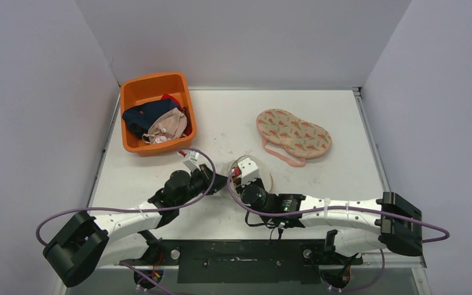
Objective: Unzip the laundry bag and remove the bra
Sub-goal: Open the laundry bag at the center of the board.
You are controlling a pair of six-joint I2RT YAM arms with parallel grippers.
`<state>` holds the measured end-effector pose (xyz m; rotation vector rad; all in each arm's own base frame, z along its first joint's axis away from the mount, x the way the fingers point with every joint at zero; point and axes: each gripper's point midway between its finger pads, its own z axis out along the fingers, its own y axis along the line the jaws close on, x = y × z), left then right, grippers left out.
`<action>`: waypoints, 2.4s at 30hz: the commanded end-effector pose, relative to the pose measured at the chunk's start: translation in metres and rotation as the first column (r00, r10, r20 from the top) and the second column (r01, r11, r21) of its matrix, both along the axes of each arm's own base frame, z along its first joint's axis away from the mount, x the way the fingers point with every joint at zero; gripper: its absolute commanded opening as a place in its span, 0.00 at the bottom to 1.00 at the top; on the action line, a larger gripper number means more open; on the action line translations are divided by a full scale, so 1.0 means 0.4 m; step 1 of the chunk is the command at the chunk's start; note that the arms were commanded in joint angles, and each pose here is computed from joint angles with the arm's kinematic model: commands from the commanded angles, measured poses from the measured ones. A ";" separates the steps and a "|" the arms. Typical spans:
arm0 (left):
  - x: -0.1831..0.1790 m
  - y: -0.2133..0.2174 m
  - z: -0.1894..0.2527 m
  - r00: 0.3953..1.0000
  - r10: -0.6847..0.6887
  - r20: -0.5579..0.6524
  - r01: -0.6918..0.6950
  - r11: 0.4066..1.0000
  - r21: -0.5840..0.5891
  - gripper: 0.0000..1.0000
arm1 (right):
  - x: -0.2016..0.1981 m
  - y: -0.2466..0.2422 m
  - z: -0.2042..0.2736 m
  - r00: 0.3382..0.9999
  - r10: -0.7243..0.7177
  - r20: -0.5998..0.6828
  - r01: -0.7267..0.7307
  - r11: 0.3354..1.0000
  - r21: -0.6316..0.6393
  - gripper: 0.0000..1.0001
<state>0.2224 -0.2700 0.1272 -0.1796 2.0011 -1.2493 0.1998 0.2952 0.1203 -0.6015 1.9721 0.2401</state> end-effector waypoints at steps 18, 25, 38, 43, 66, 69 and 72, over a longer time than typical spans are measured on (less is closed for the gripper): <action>0.048 0.089 0.132 0.984 0.146 0.097 -0.152 0.987 0.049 0.00 | 0.065 -0.111 0.325 0.997 -0.039 0.060 0.014 0.928 0.371 0.05; 0.053 0.124 0.128 0.979 0.186 0.081 -0.195 0.973 0.121 0.00 | 0.117 -0.167 0.351 0.985 -0.163 0.051 0.132 0.914 0.383 0.05; 0.075 0.146 0.293 0.960 0.224 0.166 -0.239 0.968 0.076 0.00 | 0.073 -0.190 0.580 0.980 -0.084 0.180 -0.020 0.859 0.511 0.05; 0.073 0.132 0.379 0.961 0.191 0.201 -0.206 0.977 0.059 0.00 | 0.047 -0.188 0.687 0.974 -0.041 0.222 -0.090 0.829 0.552 0.05; 0.080 0.138 0.097 0.981 0.193 0.031 -0.195 0.970 0.148 0.00 | 0.082 -0.338 0.315 0.927 -0.375 -0.005 0.339 0.832 0.438 0.09; 0.079 0.131 0.077 0.984 0.178 0.013 -0.178 0.971 0.158 0.00 | 0.086 -0.390 0.312 0.883 -0.470 0.000 0.423 0.795 0.436 0.24; 0.077 0.126 0.059 0.985 0.171 -0.001 -0.168 0.973 0.158 0.00 | 0.085 -0.414 0.331 0.865 -0.501 0.016 0.444 0.780 0.441 0.55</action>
